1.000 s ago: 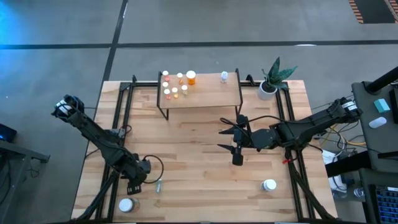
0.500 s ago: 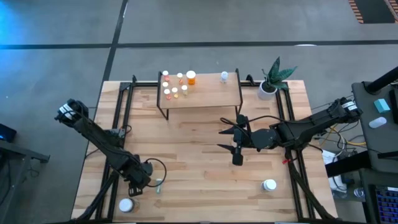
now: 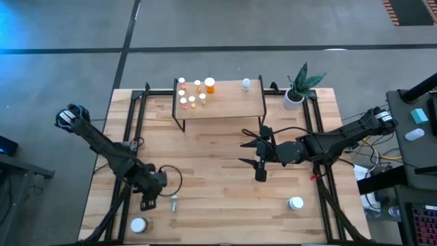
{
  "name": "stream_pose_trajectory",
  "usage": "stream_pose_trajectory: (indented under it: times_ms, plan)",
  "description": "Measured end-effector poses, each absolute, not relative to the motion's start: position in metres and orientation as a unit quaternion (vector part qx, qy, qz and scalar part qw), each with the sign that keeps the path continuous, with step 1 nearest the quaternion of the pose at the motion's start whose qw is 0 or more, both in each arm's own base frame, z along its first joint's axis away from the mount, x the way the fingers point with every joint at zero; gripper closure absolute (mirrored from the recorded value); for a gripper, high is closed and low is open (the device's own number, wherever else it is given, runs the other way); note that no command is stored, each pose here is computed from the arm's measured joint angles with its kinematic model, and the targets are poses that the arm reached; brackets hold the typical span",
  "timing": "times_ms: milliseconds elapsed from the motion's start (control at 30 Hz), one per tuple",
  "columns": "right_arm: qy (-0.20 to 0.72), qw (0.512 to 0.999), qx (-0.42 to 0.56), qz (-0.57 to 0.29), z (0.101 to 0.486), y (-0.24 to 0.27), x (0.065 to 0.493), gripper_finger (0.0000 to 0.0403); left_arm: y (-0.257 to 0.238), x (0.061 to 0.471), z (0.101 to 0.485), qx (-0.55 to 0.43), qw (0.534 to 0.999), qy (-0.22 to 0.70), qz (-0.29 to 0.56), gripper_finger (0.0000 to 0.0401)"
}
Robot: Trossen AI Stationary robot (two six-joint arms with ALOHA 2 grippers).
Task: Pick and place medicine bottles onto shelf by color
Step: Put the transparent pill bottle on the shelf
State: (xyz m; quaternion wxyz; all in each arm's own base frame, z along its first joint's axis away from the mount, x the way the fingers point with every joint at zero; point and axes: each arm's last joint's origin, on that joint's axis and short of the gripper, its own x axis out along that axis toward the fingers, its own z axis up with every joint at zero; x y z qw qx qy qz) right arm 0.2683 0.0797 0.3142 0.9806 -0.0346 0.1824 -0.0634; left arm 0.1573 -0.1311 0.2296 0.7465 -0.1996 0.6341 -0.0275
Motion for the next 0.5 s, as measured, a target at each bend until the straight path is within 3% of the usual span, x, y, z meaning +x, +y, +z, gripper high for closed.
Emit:
stream_pose_trajectory:
  times_ms: [300, 500]
  plan:
    - [0.173, 0.978, -0.034, -0.115, 0.316, 0.077, 0.268, 0.0188, -0.08, 0.206, 0.297, -0.108, 0.855, 0.505, -0.054, 0.0252]
    - [0.162, 0.961, -0.05, -0.22, 0.317, 0.07, 0.264, 0.0188, -0.034, 0.242, 0.338, -0.012, 0.897, 0.438, -0.053, 0.0251]
